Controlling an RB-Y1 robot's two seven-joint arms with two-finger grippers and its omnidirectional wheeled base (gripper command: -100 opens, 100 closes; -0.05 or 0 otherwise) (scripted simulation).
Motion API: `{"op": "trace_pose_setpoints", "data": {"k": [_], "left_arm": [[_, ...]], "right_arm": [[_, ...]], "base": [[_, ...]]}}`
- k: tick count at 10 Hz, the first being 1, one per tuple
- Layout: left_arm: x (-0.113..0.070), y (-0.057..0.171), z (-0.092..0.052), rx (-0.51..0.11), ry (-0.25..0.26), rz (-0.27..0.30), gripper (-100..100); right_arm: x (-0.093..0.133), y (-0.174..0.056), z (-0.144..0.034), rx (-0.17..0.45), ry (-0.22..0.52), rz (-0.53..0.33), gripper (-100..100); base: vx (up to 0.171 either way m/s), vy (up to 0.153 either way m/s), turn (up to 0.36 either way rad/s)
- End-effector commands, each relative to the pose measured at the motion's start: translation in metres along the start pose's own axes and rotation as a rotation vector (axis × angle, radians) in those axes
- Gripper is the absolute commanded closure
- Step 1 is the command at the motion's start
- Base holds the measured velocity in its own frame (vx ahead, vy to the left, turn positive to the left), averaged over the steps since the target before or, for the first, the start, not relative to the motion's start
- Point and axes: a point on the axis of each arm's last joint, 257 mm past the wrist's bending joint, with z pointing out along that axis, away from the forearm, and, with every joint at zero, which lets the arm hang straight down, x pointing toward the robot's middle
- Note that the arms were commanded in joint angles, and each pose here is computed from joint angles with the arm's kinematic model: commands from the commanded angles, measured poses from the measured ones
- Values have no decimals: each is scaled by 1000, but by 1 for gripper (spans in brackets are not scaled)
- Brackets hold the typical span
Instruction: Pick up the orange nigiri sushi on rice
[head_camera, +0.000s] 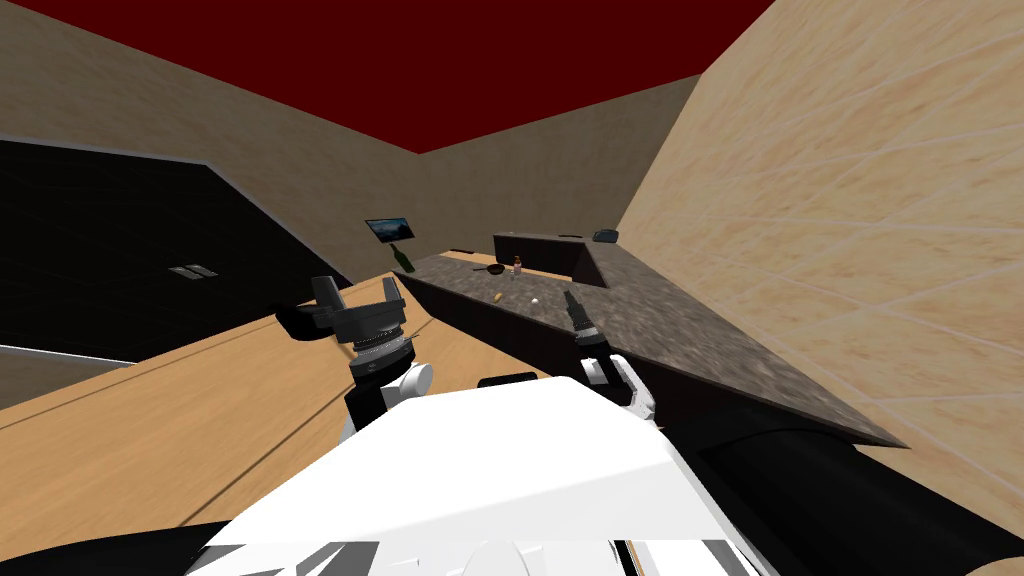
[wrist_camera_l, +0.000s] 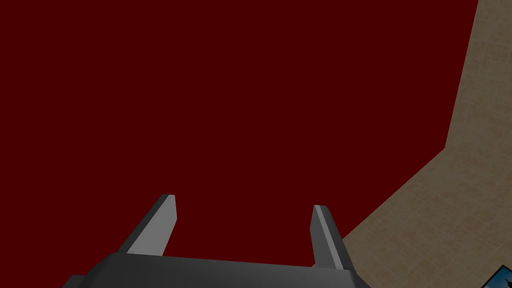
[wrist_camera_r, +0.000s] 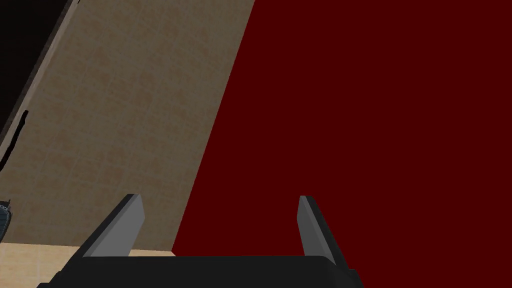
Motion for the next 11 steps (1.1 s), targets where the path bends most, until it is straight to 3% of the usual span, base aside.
{"op": "trace_pose_setpoints", "data": {"k": [1, 2, 3, 4, 5, 6, 7, 8, 11], "left_arm": [[0, 0, 0, 0, 0, 0, 0], [0, 0, 0, 0, 0, 0, 0], [0, 0, 0, 0, 0, 0, 0], [0, 0, 0, 0, 0, 0, 0], [0, 0, 0, 0, 0, 0, 0], [0, 0, 0, 0, 0, 0, 0], [0, 0, 0, 0, 0, 0, 0], [0, 0, 0, 0, 0, 0, 0], [0, 0, 0, 0, 0, 0, 0]], "right_arm": [[0, -18, -6, 23, 55, -134, -100], [1, -18, -6, 19, 70, -149, -100], [-1, -34, -13, 37, 116, -262, -100], [1, -34, -13, 32, 133, -283, -100], [-2, -51, -21, 49, 180, -394, -100], [-1, -51, -21, 42, 201, -420, -100], [-5, -68, -30, 56, 248, -528, -100], [-4, -69, -30, 47, 273, -559, -100], [-15, -104, -51, 57, 397, -798, -100]], "base": [[-27, 34, 100], [-24, 29, 58], [-30, 48, 113], [-23, 37, 52], [-28, 47, 130], [-18, 37, 58], [-20, 53, 112], [-17, 46, 66], [-6, 57, 124]]}}
